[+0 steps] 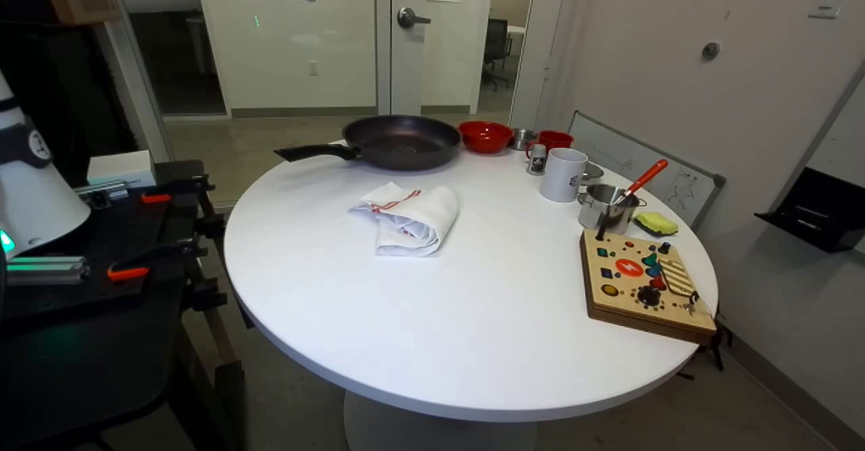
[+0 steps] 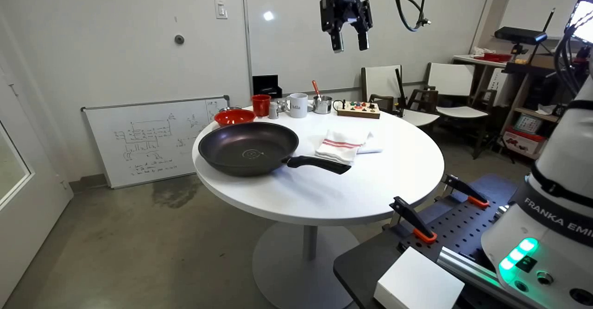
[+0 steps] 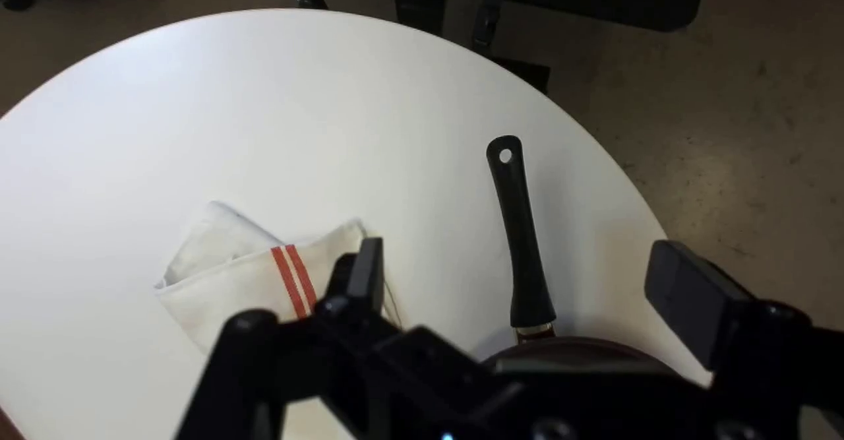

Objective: Wipe the table with the towel

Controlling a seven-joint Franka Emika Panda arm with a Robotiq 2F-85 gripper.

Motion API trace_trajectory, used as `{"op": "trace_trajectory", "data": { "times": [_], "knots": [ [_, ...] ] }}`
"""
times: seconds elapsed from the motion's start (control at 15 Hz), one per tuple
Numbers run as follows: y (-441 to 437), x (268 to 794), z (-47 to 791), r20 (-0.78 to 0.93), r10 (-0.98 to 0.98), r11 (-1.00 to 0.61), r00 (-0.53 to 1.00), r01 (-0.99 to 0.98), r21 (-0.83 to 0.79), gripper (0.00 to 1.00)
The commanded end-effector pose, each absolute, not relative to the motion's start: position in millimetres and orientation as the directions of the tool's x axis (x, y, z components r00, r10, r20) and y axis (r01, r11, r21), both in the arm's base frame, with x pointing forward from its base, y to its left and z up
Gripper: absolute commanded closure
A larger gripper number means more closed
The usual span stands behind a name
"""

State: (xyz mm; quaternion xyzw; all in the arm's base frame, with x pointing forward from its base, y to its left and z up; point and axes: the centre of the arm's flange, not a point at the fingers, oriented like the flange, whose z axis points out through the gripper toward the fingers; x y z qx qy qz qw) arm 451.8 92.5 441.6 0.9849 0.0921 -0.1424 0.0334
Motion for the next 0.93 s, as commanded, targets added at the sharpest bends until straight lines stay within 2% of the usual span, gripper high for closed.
{"op": "trace_trajectory", "data": {
  "times": [0.0, 0.13, 0.33, 0.53, 0.87],
  "knots": [
    [73, 466, 424, -0.265, 0.134, -0.983, 0.955, 0.161, 0.083, 0.00],
    [50, 481, 413, -0.203, 0.048, -0.983, 0.978, 0.082, 0.164, 0.00],
    [5, 512, 386, -0.092, -0.080, -0.979, 0.993, -0.061, 0.193, 0.00],
    [-58, 534, 343, -0.126, -0.229, -0.972, 0.965, -0.220, 0.087, 0.00],
    [-115, 532, 281, -0.161, -0.398, -0.902, 0.903, -0.417, -0.114, 0.00]
  ]
}}
